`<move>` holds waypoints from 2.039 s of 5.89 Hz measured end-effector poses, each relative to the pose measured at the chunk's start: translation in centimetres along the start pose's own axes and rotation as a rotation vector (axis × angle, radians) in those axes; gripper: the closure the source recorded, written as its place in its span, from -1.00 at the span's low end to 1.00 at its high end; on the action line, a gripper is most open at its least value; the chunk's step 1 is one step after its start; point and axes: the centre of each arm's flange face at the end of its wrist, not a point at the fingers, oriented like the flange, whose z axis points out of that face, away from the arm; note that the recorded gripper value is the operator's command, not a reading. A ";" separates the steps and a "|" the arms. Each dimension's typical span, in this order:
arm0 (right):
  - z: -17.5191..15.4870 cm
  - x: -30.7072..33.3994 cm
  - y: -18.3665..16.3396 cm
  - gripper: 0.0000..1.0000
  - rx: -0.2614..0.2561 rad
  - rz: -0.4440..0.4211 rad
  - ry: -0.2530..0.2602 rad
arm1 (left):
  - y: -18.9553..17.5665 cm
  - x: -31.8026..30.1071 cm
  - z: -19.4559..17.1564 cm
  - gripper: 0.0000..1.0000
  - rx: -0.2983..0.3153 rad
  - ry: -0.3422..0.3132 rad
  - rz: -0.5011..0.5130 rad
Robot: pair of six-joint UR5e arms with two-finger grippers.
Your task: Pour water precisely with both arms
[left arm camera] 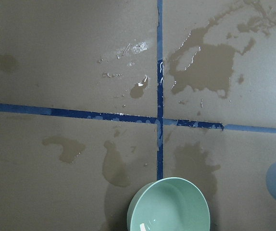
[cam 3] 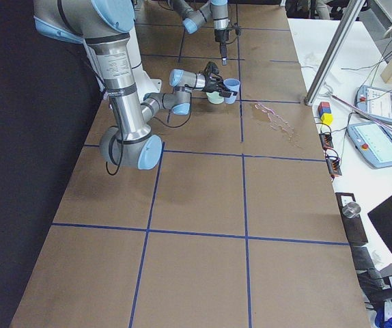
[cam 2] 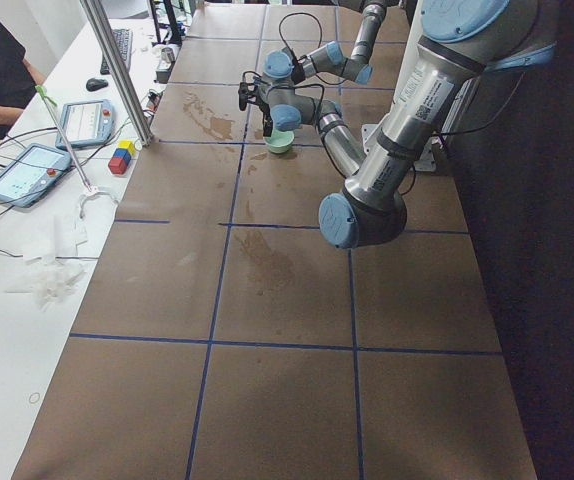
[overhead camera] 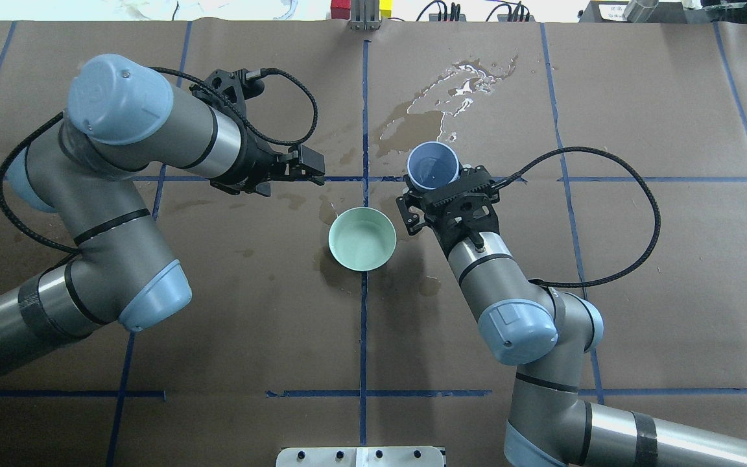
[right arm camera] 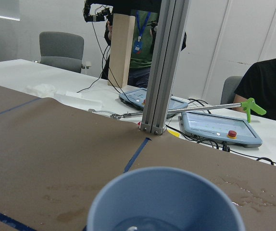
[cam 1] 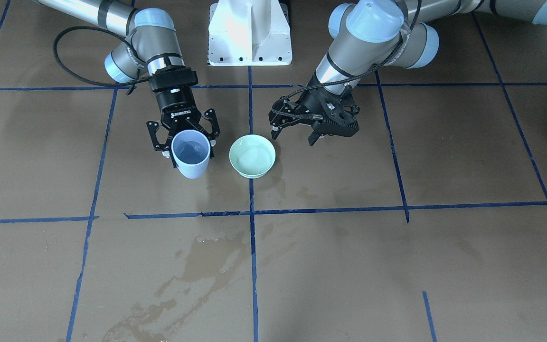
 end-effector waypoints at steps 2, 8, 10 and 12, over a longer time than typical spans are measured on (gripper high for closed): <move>-0.3 -1.2 0.4 0.99 -0.027 -0.265 0.017 | -0.6 0.0 -1.7 -1.00 0.023 0.017 -0.001; -1.5 -4.5 1.7 1.00 -0.077 -0.673 0.039 | -0.8 0.1 -2.6 -1.00 0.035 0.026 0.000; -1.6 -5.1 1.8 1.00 -0.094 -0.803 0.057 | -0.8 0.1 -2.7 -1.00 0.034 0.025 -0.001; -1.7 -5.5 2.1 1.00 -0.099 -0.890 0.060 | -0.7 0.0 -2.7 -1.00 0.033 0.022 -0.002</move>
